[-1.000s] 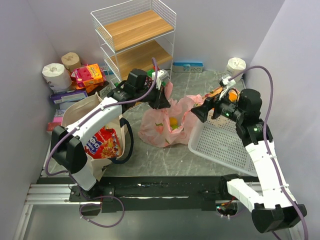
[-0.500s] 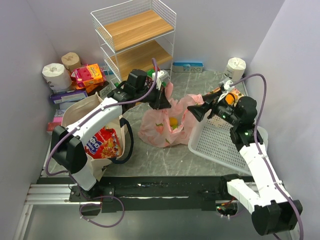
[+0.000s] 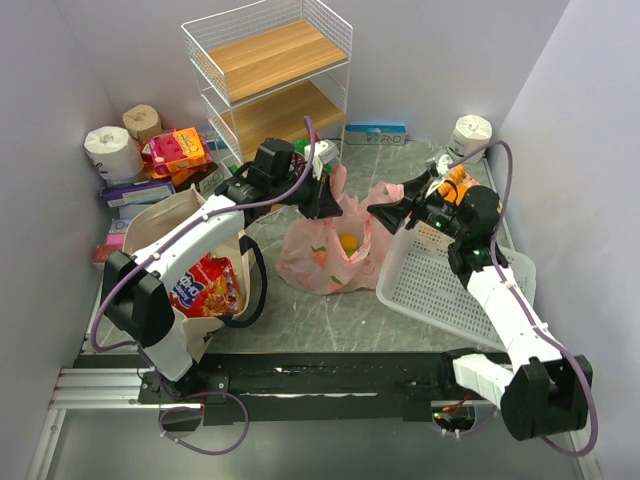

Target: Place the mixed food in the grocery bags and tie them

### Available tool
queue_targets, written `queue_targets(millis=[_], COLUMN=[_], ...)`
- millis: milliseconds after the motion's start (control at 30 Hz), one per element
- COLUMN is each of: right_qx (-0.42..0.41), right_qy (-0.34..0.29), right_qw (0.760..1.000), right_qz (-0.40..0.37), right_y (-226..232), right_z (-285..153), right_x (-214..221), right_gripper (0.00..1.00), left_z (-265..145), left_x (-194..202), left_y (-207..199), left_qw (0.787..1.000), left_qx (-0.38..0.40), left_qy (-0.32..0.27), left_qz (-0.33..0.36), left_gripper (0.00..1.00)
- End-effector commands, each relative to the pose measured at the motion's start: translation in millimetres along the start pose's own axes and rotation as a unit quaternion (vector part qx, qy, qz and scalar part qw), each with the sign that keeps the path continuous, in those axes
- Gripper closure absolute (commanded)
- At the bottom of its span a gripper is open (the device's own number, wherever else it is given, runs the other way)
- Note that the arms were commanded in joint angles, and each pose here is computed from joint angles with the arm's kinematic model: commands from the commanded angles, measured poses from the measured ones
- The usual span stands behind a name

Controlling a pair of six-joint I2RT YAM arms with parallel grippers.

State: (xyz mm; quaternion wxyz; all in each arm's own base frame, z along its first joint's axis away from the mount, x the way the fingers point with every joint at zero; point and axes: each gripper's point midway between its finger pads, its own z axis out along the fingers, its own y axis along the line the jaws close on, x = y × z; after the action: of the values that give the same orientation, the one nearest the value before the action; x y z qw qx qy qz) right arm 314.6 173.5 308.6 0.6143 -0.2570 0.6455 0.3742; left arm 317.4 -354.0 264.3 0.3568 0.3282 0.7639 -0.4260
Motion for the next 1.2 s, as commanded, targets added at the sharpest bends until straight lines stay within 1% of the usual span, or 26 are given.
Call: queue_targets(millis=[0, 33, 100, 133, 167, 200, 233, 367, 400, 467, 500, 533, 567, 600, 633, 700, 733, 833, 1033, 1133, 1167], right_qx=[-0.036, -0.036, -0.034, -0.034, -0.036, -0.039, -0.040, -0.049, -0.051, -0.045, -0.047, -0.047, -0.051, -0.054, -0.057, -0.058, -0.060, -0.071, -0.086, -0.086, -0.085], right_qy=[-0.036, -0.035, -0.027, -0.021, -0.017, -0.004, 0.000, 0.008, 0.008, 0.031, 0.034, 0.054, 0.058, 0.062, 0.064, 0.065, 0.064, 0.076, 0.089, 0.101, 0.104], right_qw=[0.998, 0.998, 0.998, 0.999, 0.999, 0.999, 0.999, 0.998, 0.998, 0.998, 0.996, 0.996, 0.995, 0.994, 0.994, 0.993, 0.993, 0.991, 0.988, 0.987, 0.987], right_qz=[-0.037, -0.036, -0.037, -0.037, -0.037, -0.033, -0.031, -0.030, -0.046, -0.044, -0.067, -0.058, -0.062, -0.069, -0.072, -0.076, -0.079, -0.089, -0.093, -0.085, -0.087], right_y=[10.0, 9.5, 10.5, 10.0, 10.9, 12.6, 12.5, 18.6, 18.7, 19.8, 19.0, 21.4, 22.8, 23.2, 26.4, 27.3, 28.3, 35.1, 43.0, 45.1, 46.0], right_z=[5.1, 5.6, 5.3, 5.0, 4.9, 4.7, 4.6, 3.5, 4.2, 7.0, 10.6, 12.7, 15.0, 17.8, 20.1, 23.6, 25.0, 31.0, 37.6, 34.7, 31.7], right_x=[-33.9, -34.1, -37.3, -37.0, -37.7, -37.2, -37.9, -43.4, -46.5, -38.0, -40.3, -31.2, -30.9, -30.8, -30.7, -30.6, -31.3, -28.4, -22.6, -17.7, -15.9], right_gripper=[0.34, 0.46, 0.56, 0.67, 0.74, 0.88, 1.00, 1.00, 1.00, 1.00, 1.00, 1.00, 1.00, 1.00, 1.00, 1.00, 1.00, 1.00, 1.00, 1.00, 1.00], left_z=[-4.8, -4.5, -5.6, -5.2, -6.0, -6.8, -6.4, -7.1, -6.1, -4.1, -4.3, -0.1, -1.2, -0.3, 4.4, 4.1, 4.8, 6.0, 3.4, 3.8, 4.4], left_x=[-19.6, -19.9, -22.1, -22.1, -22.7, -23.6, -23.8, -30.6, -27.1, -29.7, -27.0, -22.3, -27.8, -25.4, -12.6, -11.0, -1.1, 11.1, 17.9, 16.0, 14.8], left_y=[-13.9, -13.1, -12.7, -13.2, -12.9, -14.2, -15.7, -27.0, -27.5, -36.4, -38.7, -42.0, -47.4, -47.7, -45.9, -47.4, -47.0, -46.0, -48.9, -44.7, -43.7], left_qw=[0.999, 0.999, 0.999, 0.999, 0.999, 0.999, 0.999, 0.998, 0.998, 0.996, 0.996, 0.995, 0.994, 0.993, 0.993, 0.991, 0.989, 0.986, 0.984, 0.986, 0.986], left_qx=[0.021, 0.020, 0.016, 0.017, 0.016, 0.018, 0.021, 0.048, 0.051, 0.072, 0.078, 0.091, 0.099, 0.103, 0.106, 0.113, 0.114, 0.122, 0.126, 0.124, 0.121], left_qy=[-0.028, -0.029, -0.031, -0.030, -0.028, -0.028, -0.026, -0.020, -0.010, -0.004, 0.006, 0.018, 0.017, 0.027, 0.054, 0.069, 0.090, 0.117, 0.125, 0.112, 0.110], left_qz=[0.021, 0.022, 0.026, 0.026, 0.026, 0.029, 0.030, 0.041, 0.039, 0.046, 0.042, 0.038, 0.042, 0.043, 0.027, 0.031, 0.019, 0.005, 0.002, -0.018, -0.037], left_gripper=[0.99, 0.99, 0.99, 0.99, 0.99, 0.99, 0.99, 0.99, 0.99, 0.99, 0.99, 0.99, 0.99, 0.99, 0.99, 0.99, 0.99, 0.99, 0.99, 0.99, 0.99])
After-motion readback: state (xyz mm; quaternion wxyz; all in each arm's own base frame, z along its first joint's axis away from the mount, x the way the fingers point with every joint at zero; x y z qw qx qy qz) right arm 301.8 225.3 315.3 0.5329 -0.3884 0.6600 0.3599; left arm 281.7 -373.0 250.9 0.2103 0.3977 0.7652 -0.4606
